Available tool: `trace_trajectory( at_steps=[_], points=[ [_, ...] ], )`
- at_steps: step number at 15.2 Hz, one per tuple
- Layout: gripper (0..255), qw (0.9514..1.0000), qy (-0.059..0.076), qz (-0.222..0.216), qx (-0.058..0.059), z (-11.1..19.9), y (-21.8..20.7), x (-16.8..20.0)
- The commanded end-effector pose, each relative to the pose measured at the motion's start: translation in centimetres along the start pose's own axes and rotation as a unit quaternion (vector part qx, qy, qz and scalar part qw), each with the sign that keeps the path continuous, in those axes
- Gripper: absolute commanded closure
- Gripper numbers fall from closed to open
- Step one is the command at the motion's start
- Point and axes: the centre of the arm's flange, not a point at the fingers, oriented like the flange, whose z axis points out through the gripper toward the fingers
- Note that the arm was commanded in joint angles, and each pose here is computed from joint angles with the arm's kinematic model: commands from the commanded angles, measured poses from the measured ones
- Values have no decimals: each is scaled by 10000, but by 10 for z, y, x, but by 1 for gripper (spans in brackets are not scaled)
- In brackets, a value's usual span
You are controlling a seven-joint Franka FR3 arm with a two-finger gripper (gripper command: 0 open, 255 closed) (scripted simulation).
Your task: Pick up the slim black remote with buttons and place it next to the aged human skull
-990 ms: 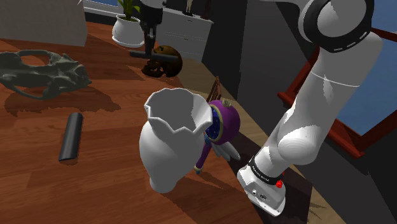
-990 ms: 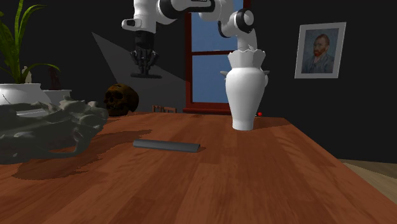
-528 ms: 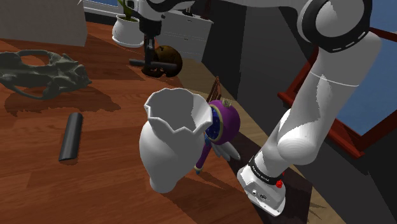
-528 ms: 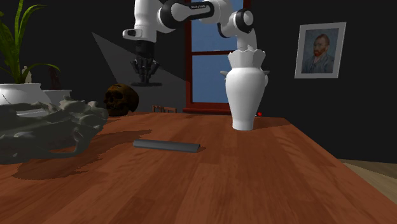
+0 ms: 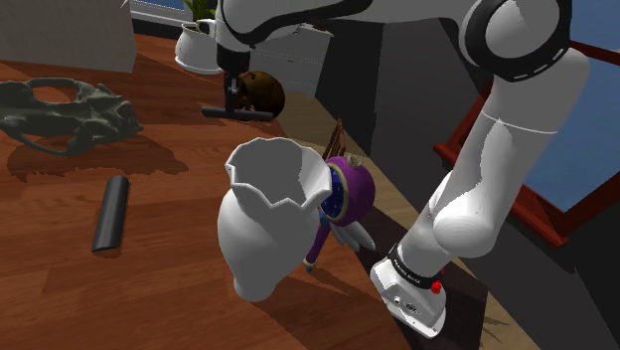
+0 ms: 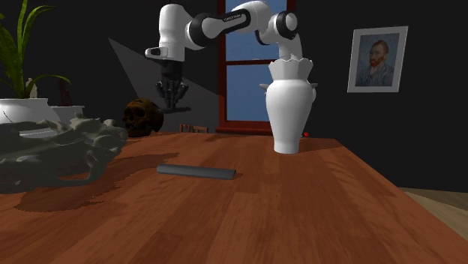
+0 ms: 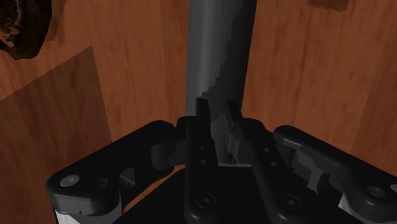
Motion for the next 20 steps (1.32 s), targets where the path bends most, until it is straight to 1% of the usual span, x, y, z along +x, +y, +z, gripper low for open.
trace_trajectory(
  at_steps=[1,20],
  points=[
    [255,10000,2,1,-2,12,-2,0],
    [255,10000,2,1,-2,112,-10,-1]
  ],
)
